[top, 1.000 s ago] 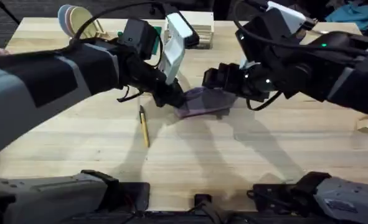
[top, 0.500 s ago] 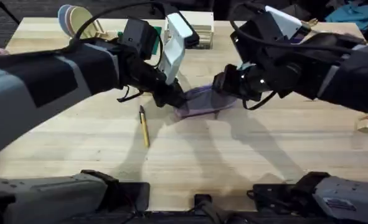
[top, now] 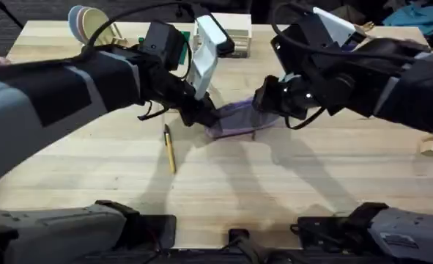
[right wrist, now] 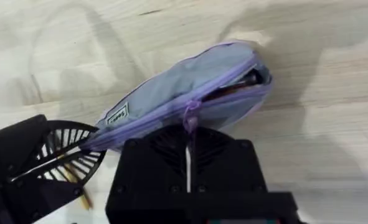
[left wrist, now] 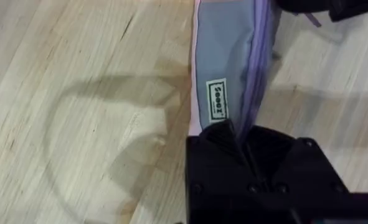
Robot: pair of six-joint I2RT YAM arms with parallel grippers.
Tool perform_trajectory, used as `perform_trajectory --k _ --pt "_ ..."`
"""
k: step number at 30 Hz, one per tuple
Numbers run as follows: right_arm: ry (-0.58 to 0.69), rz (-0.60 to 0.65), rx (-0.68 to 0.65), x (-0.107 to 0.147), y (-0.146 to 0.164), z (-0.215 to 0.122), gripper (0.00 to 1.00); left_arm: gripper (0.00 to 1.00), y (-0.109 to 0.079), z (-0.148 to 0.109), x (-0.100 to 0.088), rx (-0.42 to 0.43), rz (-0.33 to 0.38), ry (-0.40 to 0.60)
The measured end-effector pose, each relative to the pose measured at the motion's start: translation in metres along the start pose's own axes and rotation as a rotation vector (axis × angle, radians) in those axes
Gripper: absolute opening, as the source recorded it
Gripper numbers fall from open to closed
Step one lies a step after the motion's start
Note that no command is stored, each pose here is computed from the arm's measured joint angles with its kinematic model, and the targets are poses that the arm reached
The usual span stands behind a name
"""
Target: Unzip the bag, pick up the pens from the table one at a time and place them inside, then zip the bag closed.
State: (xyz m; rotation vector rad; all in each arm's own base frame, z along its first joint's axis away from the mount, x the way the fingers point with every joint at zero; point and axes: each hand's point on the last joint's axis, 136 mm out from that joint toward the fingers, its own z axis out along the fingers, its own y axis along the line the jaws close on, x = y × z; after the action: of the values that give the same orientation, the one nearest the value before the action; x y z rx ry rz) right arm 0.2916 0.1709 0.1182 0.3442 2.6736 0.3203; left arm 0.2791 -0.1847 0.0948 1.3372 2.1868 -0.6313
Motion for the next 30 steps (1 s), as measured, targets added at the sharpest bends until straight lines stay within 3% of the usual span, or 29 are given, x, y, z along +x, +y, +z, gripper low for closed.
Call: perform_trajectory --k 6,14,15,27,30 --pt "0.009 -0.015 -0.034 0.003 0.006 -0.005 0.029 0.053 0.0 0.0 0.0 0.001 0.0 0.0" --pt "-0.026 -0.282 -0.16 0.021 0.045 -0.028 0.031 0.053 0.0 0.0 0.0 -0.002 -0.001 0.001" --pt "-0.037 -0.369 -0.191 0.027 0.057 -0.03 0.031 0.055 0.003 0.0 0.0 -0.011 0.002 0.001" --pt "-0.027 -0.779 -0.327 0.067 0.095 -0.039 0.031 0.055 0.006 -0.001 0.001 -0.026 0.002 0.003" --pt "-0.035 -0.805 -0.342 0.068 0.102 -0.035 0.031 0.055 0.007 -0.001 0.001 -0.03 0.001 0.006"
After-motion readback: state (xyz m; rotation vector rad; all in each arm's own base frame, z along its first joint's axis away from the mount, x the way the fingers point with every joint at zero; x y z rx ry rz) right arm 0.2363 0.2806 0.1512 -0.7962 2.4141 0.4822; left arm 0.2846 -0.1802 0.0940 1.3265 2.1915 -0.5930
